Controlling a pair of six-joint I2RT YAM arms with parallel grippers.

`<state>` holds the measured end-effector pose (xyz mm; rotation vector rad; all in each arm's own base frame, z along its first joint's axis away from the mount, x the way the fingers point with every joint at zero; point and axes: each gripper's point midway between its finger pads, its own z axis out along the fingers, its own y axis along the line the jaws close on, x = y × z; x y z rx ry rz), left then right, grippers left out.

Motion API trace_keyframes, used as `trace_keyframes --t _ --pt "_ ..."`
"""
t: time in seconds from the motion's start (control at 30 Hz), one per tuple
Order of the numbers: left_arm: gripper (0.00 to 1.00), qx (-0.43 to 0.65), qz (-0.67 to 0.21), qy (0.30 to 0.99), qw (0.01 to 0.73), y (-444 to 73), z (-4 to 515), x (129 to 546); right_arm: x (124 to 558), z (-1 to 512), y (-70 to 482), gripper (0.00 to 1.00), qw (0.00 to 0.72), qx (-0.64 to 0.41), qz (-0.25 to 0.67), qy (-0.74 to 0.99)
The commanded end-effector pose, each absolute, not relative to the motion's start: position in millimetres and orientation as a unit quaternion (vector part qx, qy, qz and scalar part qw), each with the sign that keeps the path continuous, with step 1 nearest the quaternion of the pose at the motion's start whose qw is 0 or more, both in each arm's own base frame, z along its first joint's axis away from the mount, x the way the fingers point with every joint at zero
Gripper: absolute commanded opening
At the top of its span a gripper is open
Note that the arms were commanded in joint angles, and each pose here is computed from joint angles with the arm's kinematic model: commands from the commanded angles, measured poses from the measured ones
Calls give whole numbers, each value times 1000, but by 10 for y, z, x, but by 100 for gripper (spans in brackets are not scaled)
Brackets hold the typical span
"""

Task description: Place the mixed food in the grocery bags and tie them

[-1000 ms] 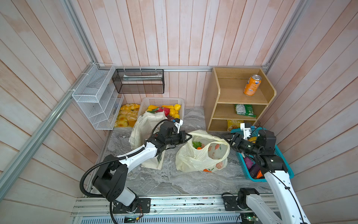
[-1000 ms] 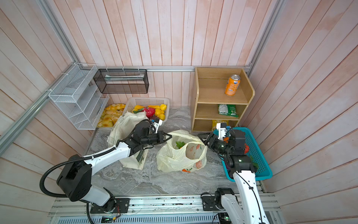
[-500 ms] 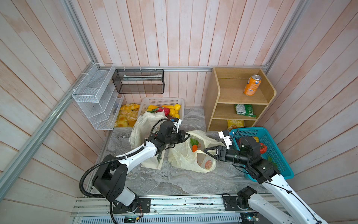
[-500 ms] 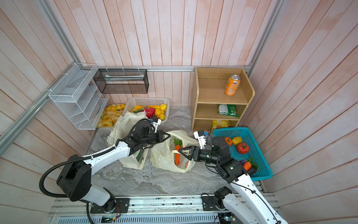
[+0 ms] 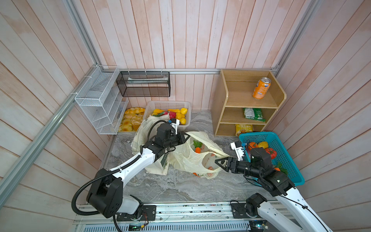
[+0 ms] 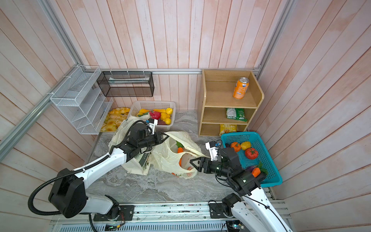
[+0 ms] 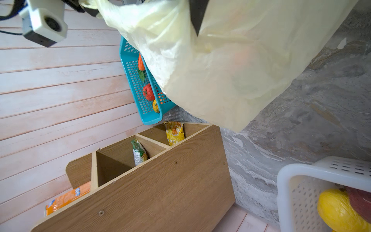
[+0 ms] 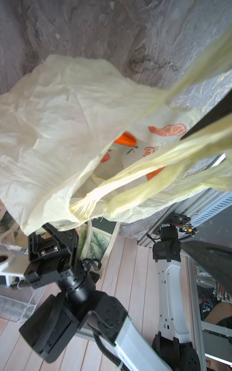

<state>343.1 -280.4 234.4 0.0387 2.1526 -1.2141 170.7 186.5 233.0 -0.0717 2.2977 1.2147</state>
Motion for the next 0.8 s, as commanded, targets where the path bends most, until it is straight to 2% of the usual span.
trace_keyframes --t 0.0,0.27,0.53,0.77 --pt "0 2 -446 827 344 -2677 2266 3480 1736 2346 1776 76 280 -27 421 862" --pt "0 -8 -439 832 339 -2635 2178 3494 1681 2576 1754 76 294 -58 427 853" --pt "0 -10 -435 833 341 -2593 2169 3488 1244 3220 2112 76 304 -215 580 724" --pt "0 -10 -435 831 347 -2576 2221 3489 1255 3443 2220 74 306 -264 601 690"
